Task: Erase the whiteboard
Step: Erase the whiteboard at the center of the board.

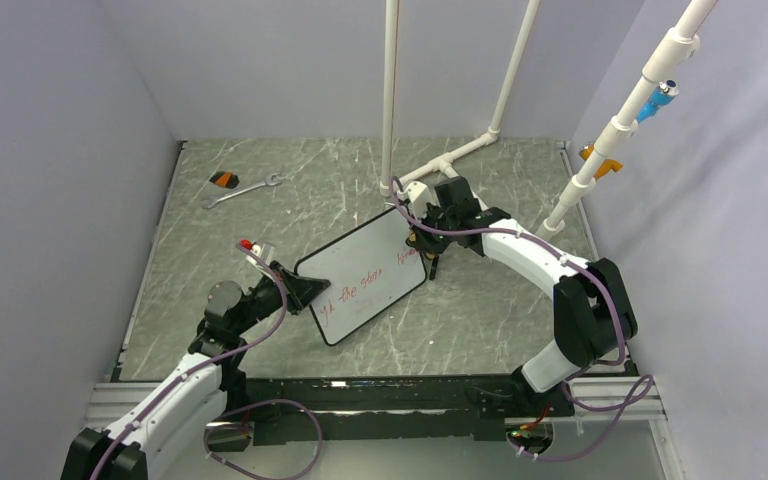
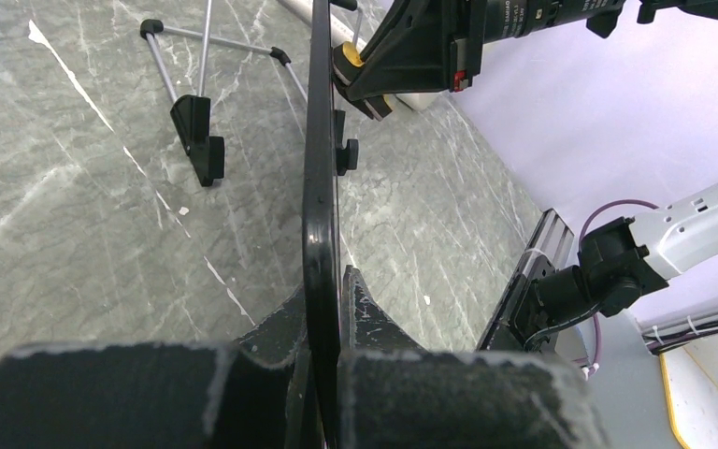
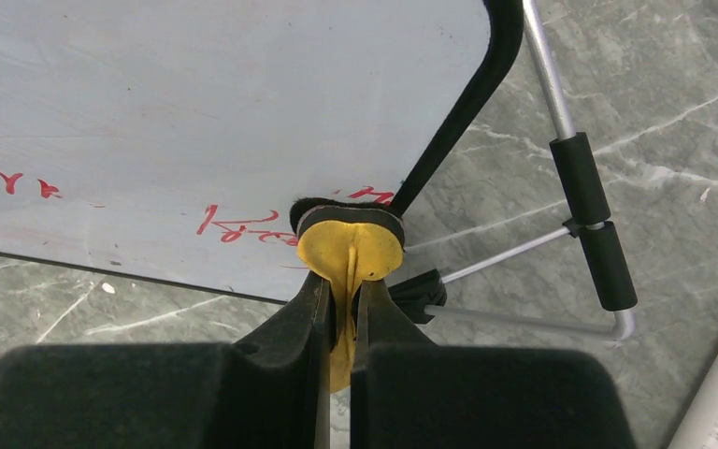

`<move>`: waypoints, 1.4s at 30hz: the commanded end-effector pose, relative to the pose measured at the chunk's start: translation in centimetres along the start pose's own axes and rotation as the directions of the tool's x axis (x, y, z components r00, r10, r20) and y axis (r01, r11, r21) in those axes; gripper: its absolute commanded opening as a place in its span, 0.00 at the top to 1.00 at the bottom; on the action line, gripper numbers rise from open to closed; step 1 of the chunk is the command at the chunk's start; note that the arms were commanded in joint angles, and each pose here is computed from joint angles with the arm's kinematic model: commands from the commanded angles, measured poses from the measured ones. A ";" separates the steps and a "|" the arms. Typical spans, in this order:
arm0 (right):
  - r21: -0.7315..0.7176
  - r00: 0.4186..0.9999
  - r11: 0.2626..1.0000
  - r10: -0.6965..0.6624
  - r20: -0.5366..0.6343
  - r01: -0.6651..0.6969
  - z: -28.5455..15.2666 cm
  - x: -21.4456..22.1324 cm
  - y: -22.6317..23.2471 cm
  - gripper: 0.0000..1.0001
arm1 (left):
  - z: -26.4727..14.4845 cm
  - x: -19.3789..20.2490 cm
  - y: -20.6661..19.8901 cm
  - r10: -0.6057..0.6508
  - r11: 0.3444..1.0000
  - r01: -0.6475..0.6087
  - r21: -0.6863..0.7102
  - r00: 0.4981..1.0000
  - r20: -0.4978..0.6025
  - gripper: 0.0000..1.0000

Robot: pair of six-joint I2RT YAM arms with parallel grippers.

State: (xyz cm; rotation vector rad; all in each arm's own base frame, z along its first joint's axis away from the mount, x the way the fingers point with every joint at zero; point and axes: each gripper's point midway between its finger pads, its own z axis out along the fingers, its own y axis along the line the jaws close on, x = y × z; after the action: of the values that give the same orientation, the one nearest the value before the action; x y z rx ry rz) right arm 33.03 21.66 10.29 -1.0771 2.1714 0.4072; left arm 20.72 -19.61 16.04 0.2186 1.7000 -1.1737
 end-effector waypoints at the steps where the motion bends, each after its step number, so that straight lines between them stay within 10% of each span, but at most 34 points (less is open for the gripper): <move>1: -0.060 0.993 0.997 -0.034 0.110 0.041 -0.1 -2.9 0.9 1.00 | -0.9 1.5 -5.2 0.056 0.967 -0.026 0.254 0.992 -0.111 1.00; 19: 0.080 0.980 0.997 0.005 0.197 -0.021 -1.7 -7.5 -2.1 1.00 | -0.7 1.6 -5.2 0.056 0.966 -0.023 0.257 0.991 -0.122 1.00; 42: -0.265 0.977 0.941 -0.212 0.022 0.210 -0.1 -1.4 7.8 1.00 | -0.7 1.6 -5.4 0.063 0.964 -0.028 0.265 0.990 -0.123 1.00</move>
State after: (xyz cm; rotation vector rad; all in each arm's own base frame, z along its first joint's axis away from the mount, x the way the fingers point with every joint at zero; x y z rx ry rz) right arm 29.86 23.55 10.25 -1.2949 2.1342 0.4983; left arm 20.51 -19.86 16.00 0.2401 1.6995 -1.1822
